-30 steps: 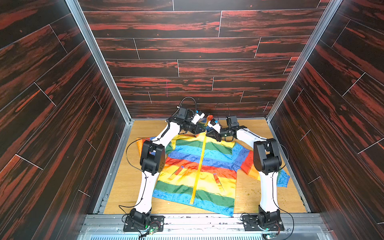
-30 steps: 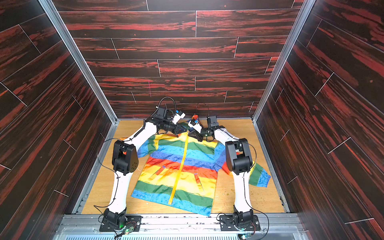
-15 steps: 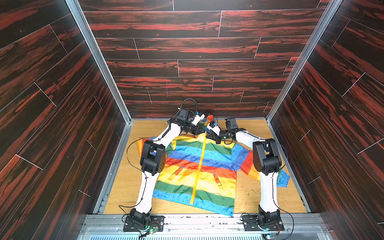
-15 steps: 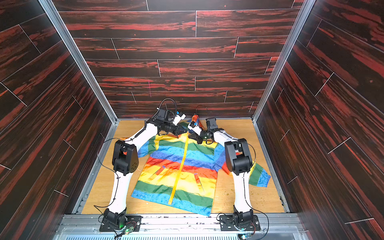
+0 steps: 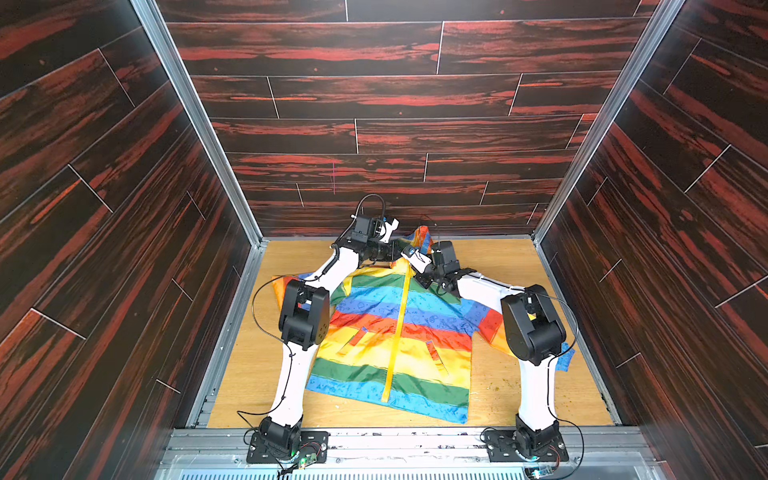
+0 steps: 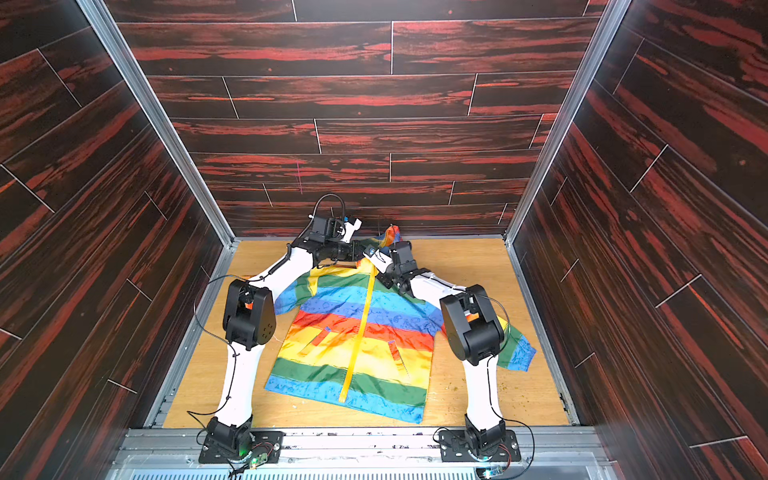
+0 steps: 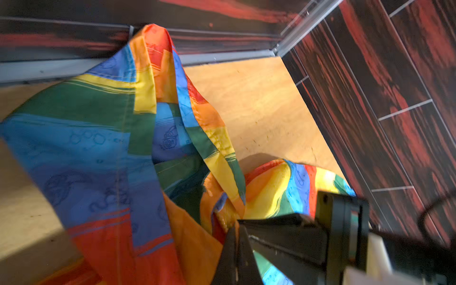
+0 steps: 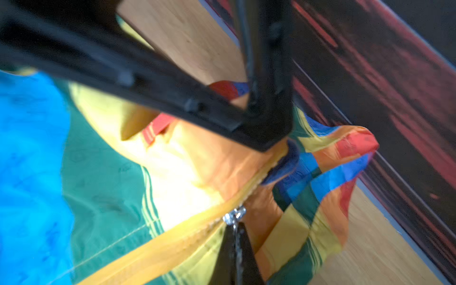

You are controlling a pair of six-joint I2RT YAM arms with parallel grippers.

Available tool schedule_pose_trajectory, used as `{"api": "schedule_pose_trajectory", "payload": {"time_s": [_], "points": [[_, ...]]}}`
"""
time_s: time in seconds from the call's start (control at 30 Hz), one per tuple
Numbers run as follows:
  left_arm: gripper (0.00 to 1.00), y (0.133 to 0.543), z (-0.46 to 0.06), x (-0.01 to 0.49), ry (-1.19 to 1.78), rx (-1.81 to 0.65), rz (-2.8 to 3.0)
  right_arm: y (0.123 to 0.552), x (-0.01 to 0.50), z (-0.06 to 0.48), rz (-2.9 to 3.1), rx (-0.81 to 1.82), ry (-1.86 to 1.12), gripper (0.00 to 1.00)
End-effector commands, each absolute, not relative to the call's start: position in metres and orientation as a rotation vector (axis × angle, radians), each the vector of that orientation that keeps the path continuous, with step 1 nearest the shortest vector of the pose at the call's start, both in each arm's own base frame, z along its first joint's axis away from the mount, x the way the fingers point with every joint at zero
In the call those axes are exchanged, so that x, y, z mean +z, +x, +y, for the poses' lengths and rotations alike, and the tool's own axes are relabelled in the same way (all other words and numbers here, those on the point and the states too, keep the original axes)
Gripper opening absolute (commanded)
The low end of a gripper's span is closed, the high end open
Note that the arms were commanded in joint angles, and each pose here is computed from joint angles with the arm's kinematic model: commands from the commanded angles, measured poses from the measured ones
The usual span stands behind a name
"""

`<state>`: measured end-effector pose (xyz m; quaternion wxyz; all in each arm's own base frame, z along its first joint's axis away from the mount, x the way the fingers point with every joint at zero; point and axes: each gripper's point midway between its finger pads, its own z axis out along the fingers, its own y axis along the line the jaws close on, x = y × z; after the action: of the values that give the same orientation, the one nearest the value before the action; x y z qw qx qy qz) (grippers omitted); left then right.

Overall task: Unzip the jacket
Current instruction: Unzip the zipper on the jacket.

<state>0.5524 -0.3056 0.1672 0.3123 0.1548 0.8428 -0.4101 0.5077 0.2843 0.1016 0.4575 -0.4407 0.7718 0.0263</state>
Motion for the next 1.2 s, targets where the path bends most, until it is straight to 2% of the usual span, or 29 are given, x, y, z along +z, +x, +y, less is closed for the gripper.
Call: {"api": "schedule_pose_trajectory", "payload": {"time_s": [0.0,0.3,0.63,0.87,1.17], "points": [[0.0,0.583,-0.287,0.204,0.312,-1.016,2.105,0.498,0.074,0.26,2.034,-0.161,-1.042,0.0],[0.0,0.609,-0.271,0.178,0.183,-1.032,2.136,0.467,0.06,0.265,1.996,-0.393,-1.059,0.0],[0.0,0.639,-0.254,0.151,0.078,-1.041,2.142,0.393,0.042,0.312,1.983,-0.37,-1.253,0.0],[0.0,0.647,-0.25,0.131,0.077,-0.981,2.167,0.314,0.021,0.35,2.03,-0.3,-1.491,0.0],[0.0,0.655,-0.246,0.12,0.089,-0.939,2.182,0.2,0.007,0.369,2.113,-0.2,-1.672,0.0]]}}
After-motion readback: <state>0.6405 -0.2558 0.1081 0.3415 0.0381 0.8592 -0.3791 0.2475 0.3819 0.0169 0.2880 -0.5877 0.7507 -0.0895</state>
